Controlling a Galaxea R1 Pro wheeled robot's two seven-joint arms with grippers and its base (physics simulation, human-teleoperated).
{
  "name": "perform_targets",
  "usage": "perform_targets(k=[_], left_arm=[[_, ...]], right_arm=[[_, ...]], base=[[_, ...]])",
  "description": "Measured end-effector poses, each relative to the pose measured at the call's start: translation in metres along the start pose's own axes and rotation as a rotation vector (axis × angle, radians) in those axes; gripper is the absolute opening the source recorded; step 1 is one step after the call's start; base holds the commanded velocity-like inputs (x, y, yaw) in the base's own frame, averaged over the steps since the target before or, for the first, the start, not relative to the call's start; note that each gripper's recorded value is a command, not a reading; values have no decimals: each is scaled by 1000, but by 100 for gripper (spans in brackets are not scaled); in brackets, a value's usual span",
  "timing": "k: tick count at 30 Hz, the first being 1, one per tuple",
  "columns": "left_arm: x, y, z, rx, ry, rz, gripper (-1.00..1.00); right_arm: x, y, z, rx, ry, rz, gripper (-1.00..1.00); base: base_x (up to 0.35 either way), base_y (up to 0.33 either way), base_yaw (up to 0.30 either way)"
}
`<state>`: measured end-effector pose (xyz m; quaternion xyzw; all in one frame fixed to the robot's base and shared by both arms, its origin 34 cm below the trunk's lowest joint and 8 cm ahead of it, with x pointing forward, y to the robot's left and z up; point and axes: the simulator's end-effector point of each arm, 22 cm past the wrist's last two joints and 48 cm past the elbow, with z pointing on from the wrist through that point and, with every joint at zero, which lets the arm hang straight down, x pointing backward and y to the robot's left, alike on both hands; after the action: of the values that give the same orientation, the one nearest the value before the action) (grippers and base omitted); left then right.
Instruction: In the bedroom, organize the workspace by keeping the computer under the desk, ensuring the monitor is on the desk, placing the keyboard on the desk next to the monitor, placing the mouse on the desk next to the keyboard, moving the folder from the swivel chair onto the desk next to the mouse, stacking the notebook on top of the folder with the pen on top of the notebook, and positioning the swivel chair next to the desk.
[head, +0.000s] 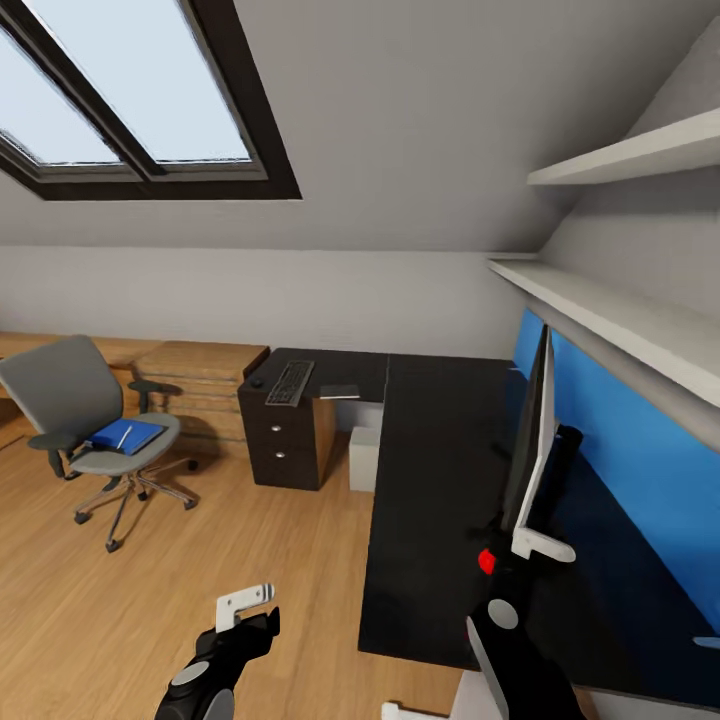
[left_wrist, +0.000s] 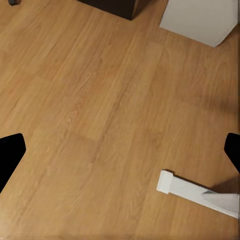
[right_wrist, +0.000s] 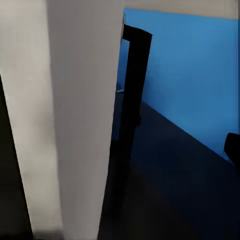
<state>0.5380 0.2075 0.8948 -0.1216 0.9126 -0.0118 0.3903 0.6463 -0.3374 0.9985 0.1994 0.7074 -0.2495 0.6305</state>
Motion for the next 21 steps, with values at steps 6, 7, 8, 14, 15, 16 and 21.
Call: perform_targets(k=[6,7,8,14,15,16,21], left_arm=[[0,0,0,-1,0,1,100],[0,0,0,-1,0,1,100],[0,0,0,-1,0,1,100],[0,0,0,-1,2,2,100],[1,0,0,-1,3,2,100],[1,0,0,0,4,2,100],[1,-1,0,1,5,4,100]], right_arm=[[-1,0,0,-1,-2,-2,100],[-1,0,0,-1,-3,-2,100],[-1,0,0,0,-2,-1,100],[0,0,0,0,0,0,100],[0,0,0,0,0,1,100],[0,1,0,0,1,0,100],[0,0,0,-1,-1,0,100]], base=[[93,-211,0],[25,-51,0],[20,-41,0],[-18,-18,0],[-158,-65,0],[-209,-89,0],[-169,-200,0]])
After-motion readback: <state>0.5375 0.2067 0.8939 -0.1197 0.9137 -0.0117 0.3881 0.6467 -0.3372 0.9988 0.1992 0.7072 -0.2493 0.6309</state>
